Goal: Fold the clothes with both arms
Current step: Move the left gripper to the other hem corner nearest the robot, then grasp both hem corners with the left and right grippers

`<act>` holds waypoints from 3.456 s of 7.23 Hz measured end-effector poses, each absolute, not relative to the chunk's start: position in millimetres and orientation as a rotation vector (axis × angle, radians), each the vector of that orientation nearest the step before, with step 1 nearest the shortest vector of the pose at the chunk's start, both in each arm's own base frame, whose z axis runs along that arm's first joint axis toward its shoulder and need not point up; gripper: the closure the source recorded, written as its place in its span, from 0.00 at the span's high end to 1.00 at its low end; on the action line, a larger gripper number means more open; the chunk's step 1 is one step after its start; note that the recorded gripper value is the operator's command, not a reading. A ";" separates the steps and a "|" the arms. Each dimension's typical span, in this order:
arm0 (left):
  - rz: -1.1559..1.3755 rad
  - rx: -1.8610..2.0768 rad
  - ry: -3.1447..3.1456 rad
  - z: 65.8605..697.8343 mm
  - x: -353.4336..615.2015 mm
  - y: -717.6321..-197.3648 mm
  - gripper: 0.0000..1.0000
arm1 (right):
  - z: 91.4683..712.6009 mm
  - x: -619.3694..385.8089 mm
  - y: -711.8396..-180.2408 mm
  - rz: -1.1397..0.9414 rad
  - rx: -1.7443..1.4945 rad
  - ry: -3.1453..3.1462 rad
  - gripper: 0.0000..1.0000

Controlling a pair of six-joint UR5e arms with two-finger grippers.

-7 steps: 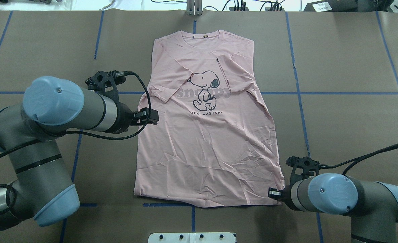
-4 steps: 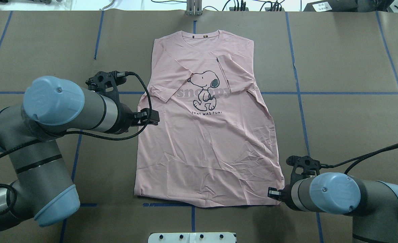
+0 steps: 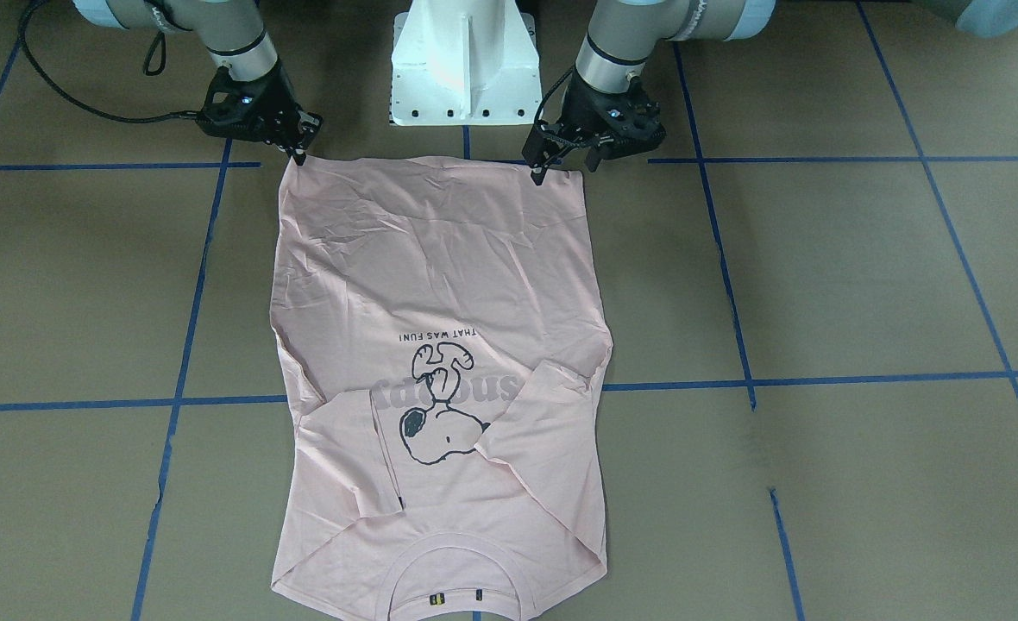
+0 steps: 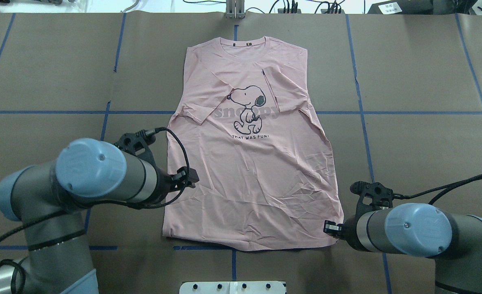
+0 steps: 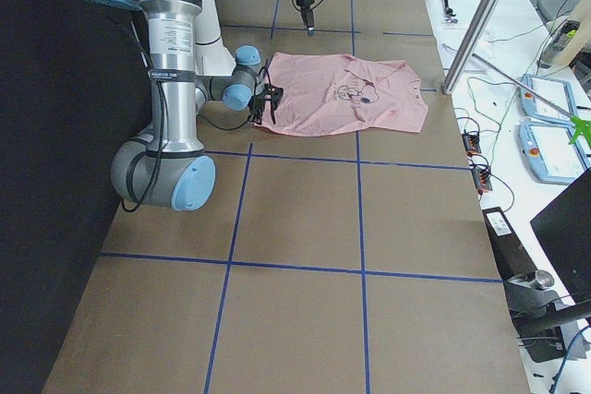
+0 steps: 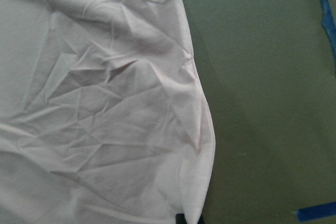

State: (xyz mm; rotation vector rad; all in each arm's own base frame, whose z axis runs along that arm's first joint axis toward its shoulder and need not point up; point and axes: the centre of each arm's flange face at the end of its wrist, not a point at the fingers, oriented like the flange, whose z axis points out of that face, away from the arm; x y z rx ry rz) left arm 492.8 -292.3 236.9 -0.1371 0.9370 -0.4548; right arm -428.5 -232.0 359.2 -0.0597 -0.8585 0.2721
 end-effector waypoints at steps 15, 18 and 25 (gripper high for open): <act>-0.593 -0.158 0.744 295.7 550.5 -235.8 0.89 | 344.1 -428.5 -233.8 0.272 -0.059 -0.891 0.00; -0.596 -0.157 0.738 298.2 553.0 -237.5 0.87 | 343.6 -426.5 -234.9 0.275 -0.058 -0.892 0.00; -0.595 -0.157 0.740 296.6 554.2 -238.5 0.00 | 344.7 -425.1 -235.3 0.277 -0.057 -0.890 0.00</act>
